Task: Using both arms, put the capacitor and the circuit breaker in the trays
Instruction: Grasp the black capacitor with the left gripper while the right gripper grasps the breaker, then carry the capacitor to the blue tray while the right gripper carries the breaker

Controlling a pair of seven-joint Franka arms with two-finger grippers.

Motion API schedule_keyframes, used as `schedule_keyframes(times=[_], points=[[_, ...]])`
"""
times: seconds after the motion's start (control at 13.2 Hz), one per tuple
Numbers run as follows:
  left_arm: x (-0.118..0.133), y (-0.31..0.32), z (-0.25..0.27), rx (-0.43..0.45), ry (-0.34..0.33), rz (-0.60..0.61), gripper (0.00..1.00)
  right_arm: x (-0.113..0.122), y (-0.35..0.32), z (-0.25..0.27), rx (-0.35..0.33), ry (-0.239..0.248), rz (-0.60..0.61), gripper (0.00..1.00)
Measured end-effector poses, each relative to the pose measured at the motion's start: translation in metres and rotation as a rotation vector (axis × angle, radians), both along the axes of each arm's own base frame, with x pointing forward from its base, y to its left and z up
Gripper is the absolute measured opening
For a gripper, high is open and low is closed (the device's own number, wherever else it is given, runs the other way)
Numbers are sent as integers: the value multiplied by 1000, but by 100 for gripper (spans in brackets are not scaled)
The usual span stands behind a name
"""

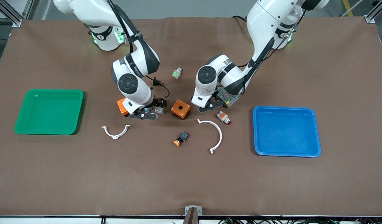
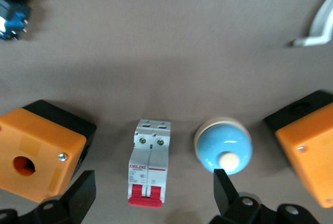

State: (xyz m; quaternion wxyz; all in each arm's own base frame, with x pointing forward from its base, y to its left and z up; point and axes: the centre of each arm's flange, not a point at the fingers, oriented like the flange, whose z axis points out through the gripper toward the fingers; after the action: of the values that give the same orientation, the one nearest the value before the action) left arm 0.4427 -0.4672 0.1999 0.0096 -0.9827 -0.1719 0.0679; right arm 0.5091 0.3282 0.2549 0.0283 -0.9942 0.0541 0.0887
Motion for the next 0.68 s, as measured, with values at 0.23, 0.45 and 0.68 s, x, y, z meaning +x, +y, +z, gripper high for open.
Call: schedule_keyframes(times=[0.23, 0.45, 0.68], points=[[0, 0, -4, 0, 2, 1, 48, -8, 9, -20, 2, 9, 0, 100], [0, 1, -5, 0, 2, 6, 33, -23, 10, -48, -4, -14, 6, 100], [3, 1, -3, -3, -5, 19, 34, -27, 12, -54, -6, -15, 10, 86]])
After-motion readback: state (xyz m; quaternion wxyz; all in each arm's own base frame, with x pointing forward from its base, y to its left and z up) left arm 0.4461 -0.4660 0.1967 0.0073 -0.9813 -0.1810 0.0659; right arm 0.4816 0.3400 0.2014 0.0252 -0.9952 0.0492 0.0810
